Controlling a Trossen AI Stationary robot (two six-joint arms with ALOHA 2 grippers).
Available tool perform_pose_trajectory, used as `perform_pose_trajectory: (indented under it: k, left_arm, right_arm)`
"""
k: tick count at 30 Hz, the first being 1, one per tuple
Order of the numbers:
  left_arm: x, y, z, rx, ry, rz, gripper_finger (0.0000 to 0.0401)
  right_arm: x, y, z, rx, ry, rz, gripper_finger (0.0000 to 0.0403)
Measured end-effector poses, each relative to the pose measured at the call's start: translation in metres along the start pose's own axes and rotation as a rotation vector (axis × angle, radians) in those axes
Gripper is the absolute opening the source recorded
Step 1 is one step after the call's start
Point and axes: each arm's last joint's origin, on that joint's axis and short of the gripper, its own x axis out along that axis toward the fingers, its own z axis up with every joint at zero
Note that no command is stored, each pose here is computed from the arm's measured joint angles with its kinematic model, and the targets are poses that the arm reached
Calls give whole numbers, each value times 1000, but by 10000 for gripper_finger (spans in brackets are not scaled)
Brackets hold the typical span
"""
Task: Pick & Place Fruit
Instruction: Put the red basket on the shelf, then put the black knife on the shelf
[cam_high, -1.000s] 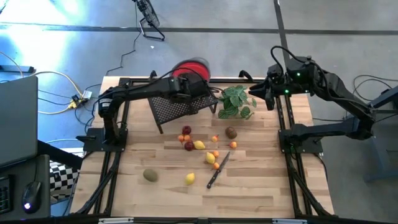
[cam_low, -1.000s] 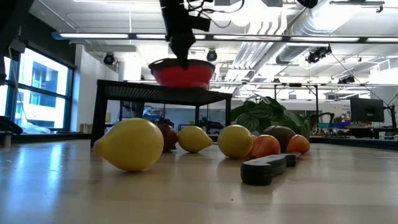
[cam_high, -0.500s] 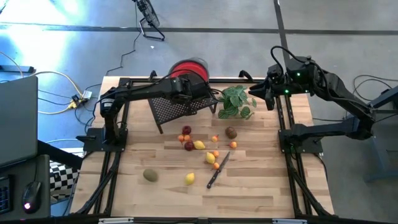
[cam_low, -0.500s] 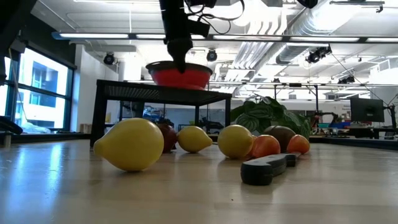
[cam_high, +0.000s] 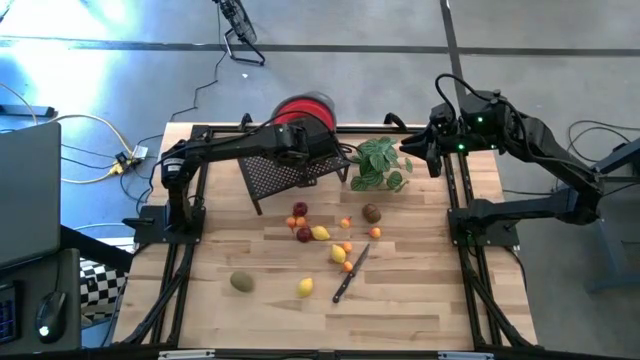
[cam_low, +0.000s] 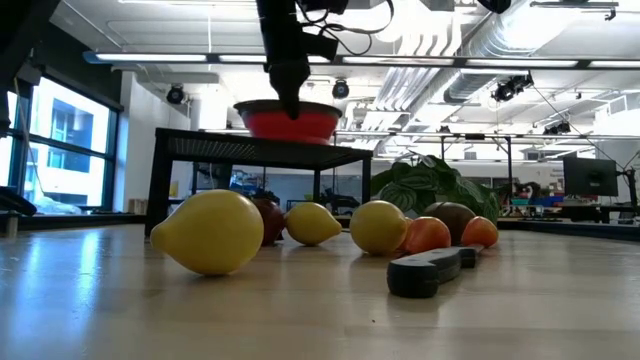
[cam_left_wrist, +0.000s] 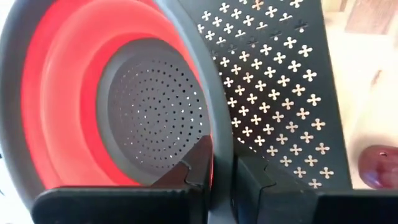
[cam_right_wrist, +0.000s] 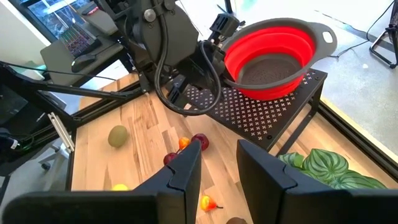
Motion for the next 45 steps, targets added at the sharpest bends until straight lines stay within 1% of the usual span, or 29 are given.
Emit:
perform_pose_trajectory:
  k: [3, 9, 12, 16, 22, 29, 31, 34, 37, 42, 43, 45]
  left_arm:
    - [0, -2, 0, 0, -7, -46, 64]
    - [-2, -5, 2, 5, -24, -49, 132]
    - [-5, -7, 4, 11, -34, -53, 151]
    - [-17, -3, 10, 3, -85, -43, 156]
    - [-42, 12, 18, -31, -179, -36, 156]
    - [-78, 22, 27, -84, -327, -132, 156]
    - [-90, 23, 29, -122, -368, -139, 150]
    - [-104, 23, 30, -166, -416, -153, 125]
    - [-112, 19, 31, -189, -439, -176, 86]
    - [-119, 8, 32, -202, -451, -281, 14]
    - [-120, 5, 32, -207, -453, -295, 7]
    - [-123, 0, 32, -224, -454, -309, 8]
  right_arm:
    - [0, 0, 0, 0, 0, 0, 95]
    - [0, 0, 0, 0, 0, 0, 95]
    - [0, 0, 0, 0, 0, 0, 95]
    - [0, 0, 0, 0, 0, 0, 95]
    - [0, 0, 0, 0, 0, 0, 95]
    - [0, 0, -1, 3, 13, -3, 95]
    - [0, 0, -2, 2, 18, -4, 95]
    - [0, -1, -3, -1, 31, -5, 95]
    - [0, -1, -5, -18, 49, -9, 95]
    - [0, -1, -7, -26, 68, -6, 95]
    - [0, -1, -7, -26, 70, 1, 95]
    - [0, -1, -7, -25, 76, 21, 95]
